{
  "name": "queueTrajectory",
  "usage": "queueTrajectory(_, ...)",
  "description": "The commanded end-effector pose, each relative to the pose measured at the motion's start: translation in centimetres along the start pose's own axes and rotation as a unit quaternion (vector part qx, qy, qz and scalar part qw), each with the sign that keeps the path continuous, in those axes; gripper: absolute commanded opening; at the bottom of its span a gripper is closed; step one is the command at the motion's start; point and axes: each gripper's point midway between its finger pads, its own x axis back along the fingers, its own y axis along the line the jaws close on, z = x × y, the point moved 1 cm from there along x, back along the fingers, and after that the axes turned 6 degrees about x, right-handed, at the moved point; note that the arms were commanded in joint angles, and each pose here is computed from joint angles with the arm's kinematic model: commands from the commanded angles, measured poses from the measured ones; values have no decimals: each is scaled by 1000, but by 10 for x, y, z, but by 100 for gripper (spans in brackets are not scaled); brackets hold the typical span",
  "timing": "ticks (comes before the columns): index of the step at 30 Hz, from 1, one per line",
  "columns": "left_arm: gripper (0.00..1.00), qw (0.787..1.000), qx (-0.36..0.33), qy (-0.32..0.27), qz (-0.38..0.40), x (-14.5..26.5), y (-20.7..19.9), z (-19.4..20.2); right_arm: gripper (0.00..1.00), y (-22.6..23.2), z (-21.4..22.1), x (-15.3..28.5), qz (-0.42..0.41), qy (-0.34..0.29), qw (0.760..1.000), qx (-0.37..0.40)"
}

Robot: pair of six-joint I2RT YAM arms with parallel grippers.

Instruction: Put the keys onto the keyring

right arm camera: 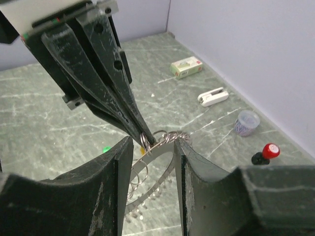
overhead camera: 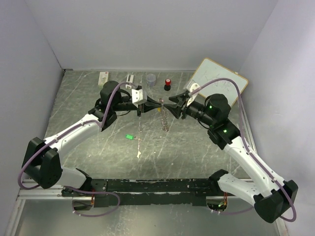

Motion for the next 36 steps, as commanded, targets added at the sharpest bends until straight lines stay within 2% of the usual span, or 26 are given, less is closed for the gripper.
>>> queueTrajectory(1, 7, 1000, -21, 4, -8, 4, 3, -23, 39, 4, 9, -4, -24, 29, 999, 2)
queueTrajectory(30, 7, 999, -10, 35, 28, 0, -3, -13, 37, 14, 26, -23, -66, 48, 997, -14)
queueTrajectory(36, 7, 998, -5, 48, 33, -2, -4, -7, 34, 13, 14, -26, -69, 42, 997, -7)
